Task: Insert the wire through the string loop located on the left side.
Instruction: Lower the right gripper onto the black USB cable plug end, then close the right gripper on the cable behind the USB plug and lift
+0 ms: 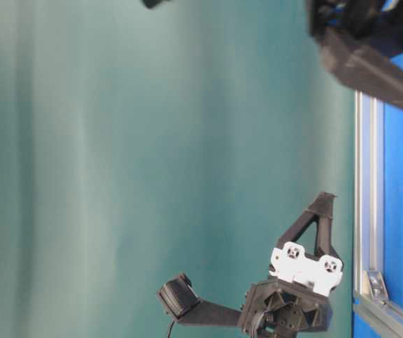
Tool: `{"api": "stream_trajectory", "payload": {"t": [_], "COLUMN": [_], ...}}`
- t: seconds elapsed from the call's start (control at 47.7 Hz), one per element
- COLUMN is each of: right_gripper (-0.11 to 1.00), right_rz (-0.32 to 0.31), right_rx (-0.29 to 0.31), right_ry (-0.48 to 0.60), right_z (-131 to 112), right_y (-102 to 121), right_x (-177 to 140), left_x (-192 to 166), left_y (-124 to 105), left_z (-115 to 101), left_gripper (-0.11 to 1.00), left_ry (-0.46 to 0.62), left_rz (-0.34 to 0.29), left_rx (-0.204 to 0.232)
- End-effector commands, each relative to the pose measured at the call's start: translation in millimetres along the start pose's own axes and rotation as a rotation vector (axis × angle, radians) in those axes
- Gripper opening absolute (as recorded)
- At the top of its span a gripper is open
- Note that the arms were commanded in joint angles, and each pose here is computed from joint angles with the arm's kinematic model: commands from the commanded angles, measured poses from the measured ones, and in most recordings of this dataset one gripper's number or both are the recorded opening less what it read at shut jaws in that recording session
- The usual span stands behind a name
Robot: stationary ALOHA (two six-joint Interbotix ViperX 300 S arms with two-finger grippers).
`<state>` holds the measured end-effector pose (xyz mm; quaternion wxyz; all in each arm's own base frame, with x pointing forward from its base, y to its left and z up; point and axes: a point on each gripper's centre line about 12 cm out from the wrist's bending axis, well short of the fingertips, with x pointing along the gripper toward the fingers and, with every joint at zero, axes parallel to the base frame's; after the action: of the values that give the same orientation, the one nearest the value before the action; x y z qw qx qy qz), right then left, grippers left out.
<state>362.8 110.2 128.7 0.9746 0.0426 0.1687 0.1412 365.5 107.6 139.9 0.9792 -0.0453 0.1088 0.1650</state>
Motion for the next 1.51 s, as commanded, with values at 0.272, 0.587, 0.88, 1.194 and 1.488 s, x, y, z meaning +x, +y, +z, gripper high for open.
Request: {"api": "stream_trajectory", "payload": {"t": [0.272, 0.587, 0.88, 1.194, 1.488], "right_gripper": [0.95, 0.95, 0.8, 0.01, 0.0], "right_rz": [-0.024, -0.046, -0.041, -0.042, -0.04], "right_rx": [0.053, 0.073, 0.059, 0.058, 0.059], "right_ry": [0.051, 0.081, 0.076, 0.07, 0.067], "right_z": [-28.1, -42.1, -41.2, -40.9, -38.8], "right_y": [3.5, 0.5, 1.5, 0.9, 1.3], "right_x": [20.9, 25.2, 25.5, 24.5, 25.2], "left_x": [-1.5, -1.5, -1.5, -1.4, -1.4], "left_y": [-0.9, -0.4, -0.9, -0.4, -0.3], "left_z": [10.7, 10.4, 10.2, 9.3, 9.1], "left_gripper": [0.0, 0.0, 0.0, 0.0, 0.0], "left_ry": [-0.024, -0.021, -0.02, -0.012, -0.011], "left_rz": [-0.004, -0.003, -0.004, -0.003, -0.003], "left_rx": [0.002, 0.0, 0.002, 0.0, 0.0]}}
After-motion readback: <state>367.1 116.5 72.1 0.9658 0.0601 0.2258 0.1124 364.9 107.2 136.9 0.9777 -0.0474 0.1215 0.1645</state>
